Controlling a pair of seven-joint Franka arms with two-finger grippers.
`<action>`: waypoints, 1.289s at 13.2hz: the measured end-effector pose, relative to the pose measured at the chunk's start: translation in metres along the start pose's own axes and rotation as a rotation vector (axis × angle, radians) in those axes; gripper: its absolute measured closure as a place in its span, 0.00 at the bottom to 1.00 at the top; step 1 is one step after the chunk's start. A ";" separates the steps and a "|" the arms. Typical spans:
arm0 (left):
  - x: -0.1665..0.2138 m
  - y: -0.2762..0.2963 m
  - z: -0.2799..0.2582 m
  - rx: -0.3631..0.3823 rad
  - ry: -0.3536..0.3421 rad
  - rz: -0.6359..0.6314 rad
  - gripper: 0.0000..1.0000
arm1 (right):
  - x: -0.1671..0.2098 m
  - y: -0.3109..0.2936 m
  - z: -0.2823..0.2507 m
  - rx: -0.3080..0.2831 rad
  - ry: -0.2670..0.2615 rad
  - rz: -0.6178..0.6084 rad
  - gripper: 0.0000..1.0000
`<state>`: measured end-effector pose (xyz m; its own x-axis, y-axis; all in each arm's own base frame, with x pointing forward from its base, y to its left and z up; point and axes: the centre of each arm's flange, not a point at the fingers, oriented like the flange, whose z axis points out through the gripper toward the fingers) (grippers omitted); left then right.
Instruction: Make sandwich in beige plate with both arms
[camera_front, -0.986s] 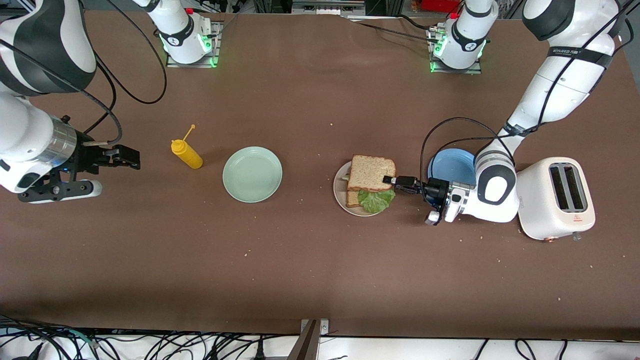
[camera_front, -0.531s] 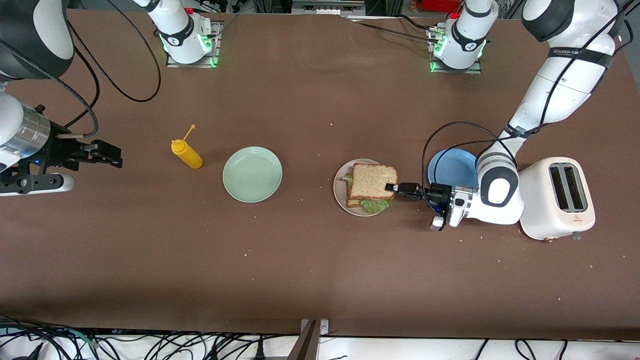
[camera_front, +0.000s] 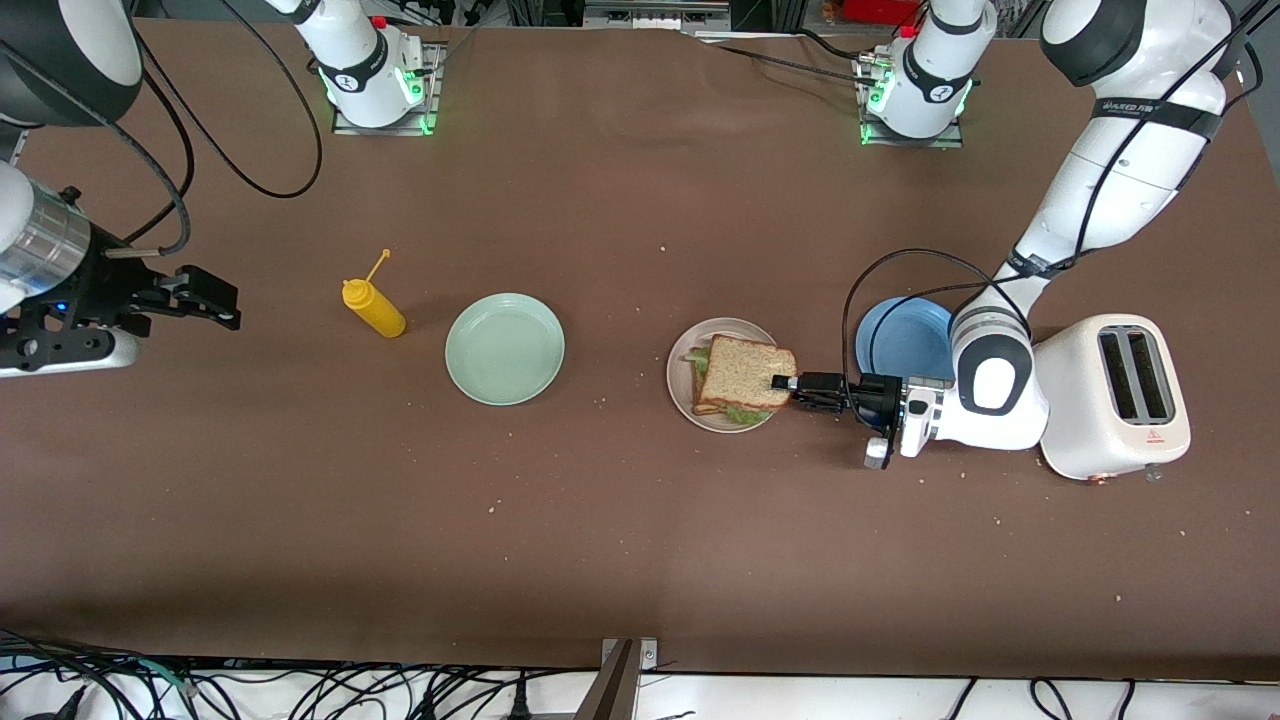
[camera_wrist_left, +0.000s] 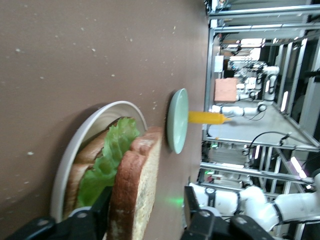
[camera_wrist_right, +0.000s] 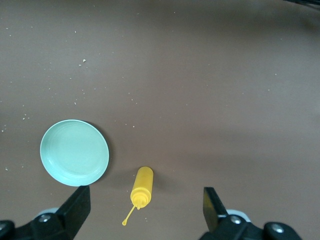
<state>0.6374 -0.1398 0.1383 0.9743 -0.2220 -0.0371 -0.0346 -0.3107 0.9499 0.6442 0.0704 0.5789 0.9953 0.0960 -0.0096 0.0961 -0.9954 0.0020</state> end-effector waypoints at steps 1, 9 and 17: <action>0.001 0.000 -0.003 0.033 -0.017 0.020 0.21 | 0.004 0.001 0.008 0.001 -0.004 0.002 0.00; 0.009 0.059 -0.053 0.425 -0.188 0.118 0.00 | 0.009 -0.001 0.018 -0.008 -0.016 -0.003 0.00; -0.030 0.253 -0.141 0.979 -0.267 0.074 0.00 | 0.008 0.001 0.022 -0.054 -0.026 -0.003 0.00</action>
<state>0.6308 -0.0818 0.4229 0.8850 -0.4331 -0.1709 -0.3762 -0.8815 0.2854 0.6522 0.0700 0.5565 0.9945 0.0986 -0.0361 0.1005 -0.9933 0.0563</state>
